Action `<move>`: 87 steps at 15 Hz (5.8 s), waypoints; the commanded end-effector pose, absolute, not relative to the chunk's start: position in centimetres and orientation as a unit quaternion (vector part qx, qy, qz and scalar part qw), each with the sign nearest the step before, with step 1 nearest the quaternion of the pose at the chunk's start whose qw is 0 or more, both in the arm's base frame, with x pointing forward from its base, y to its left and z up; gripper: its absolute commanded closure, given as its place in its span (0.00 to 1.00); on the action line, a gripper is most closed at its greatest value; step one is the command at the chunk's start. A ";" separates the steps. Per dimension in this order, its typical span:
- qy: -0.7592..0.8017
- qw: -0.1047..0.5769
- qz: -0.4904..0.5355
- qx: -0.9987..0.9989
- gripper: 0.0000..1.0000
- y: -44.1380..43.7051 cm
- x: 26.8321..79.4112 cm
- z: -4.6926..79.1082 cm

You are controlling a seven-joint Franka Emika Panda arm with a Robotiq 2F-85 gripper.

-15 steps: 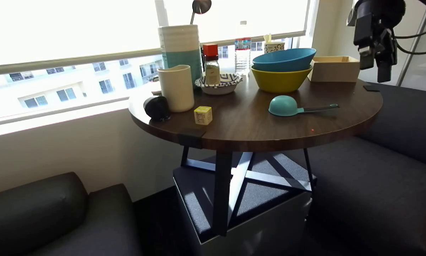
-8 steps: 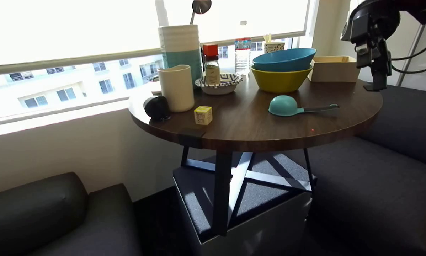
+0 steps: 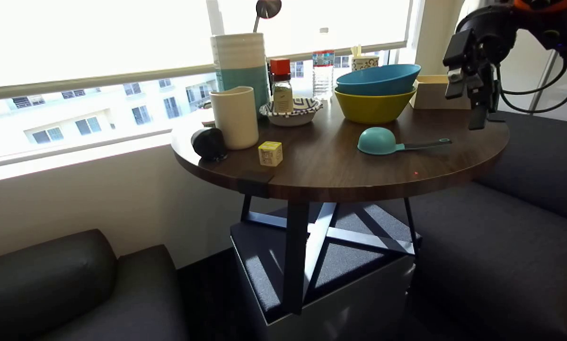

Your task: Turn the measuring cup upright.

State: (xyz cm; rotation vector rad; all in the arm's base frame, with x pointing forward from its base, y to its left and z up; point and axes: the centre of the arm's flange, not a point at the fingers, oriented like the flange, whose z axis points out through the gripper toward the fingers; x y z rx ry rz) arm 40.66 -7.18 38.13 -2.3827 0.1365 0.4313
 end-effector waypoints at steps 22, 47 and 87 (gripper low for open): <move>0.105 0.400 0.164 -0.896 0.45 -4.3 39.4 35.2; 0.124 0.422 0.153 -0.885 0.00 -3.5 39.9 34.0; 0.036 0.439 0.043 -0.897 0.97 -2.8 39.5 39.8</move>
